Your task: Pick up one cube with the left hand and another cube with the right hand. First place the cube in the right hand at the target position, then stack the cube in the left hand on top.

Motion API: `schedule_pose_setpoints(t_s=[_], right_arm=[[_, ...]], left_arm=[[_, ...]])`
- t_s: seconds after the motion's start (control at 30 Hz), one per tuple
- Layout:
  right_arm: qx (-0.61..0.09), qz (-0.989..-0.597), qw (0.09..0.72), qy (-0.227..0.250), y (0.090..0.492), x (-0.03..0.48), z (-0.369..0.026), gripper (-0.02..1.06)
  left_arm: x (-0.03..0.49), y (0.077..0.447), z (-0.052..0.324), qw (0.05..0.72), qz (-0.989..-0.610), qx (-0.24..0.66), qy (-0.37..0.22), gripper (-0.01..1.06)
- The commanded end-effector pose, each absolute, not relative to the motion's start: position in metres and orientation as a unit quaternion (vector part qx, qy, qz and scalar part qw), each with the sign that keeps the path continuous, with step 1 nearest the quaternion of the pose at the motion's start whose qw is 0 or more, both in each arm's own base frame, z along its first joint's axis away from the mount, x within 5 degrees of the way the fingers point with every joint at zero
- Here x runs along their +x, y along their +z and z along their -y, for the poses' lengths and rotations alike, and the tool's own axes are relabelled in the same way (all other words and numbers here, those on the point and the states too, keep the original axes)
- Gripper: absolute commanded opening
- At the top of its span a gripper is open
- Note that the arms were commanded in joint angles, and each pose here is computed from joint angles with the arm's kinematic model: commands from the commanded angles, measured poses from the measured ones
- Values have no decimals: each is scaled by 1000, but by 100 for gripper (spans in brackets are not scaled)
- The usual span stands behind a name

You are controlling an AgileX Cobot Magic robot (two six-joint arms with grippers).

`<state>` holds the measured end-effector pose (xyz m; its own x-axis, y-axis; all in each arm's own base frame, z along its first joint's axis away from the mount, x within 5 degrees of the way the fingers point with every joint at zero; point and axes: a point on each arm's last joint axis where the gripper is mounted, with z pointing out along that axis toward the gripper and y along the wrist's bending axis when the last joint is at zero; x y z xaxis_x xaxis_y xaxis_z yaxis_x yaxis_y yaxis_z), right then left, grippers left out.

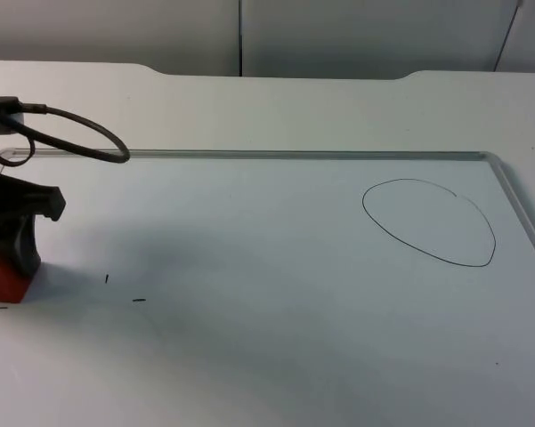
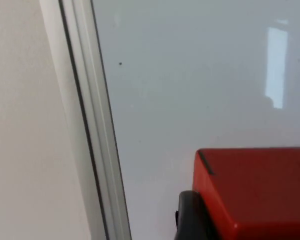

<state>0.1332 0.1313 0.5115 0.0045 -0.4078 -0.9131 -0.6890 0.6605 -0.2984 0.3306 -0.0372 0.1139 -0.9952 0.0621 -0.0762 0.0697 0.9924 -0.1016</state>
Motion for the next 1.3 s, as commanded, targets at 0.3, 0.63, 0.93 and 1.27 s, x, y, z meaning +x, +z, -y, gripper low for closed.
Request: schedule_pose_setpoints(t_s=[0.3, 0.63, 0.93, 1.27], right_arm=[[-394, -686, 601, 115, 513, 134, -132, 0], [-396, -703, 580, 114, 503, 147, -146, 0], [-375, -721, 575, 100, 499, 155, -148, 0], [-240, -795, 555, 47, 493, 189, -99, 0]], left_arm=[[326, 145, 53, 71, -994, 55, -64, 8], [289, 254, 63, 205, -968, 115, -85, 8], [220, 345, 68, 350, -917, 158, -105, 8], [191, 365, 60, 371, -908, 171, -96, 8]])
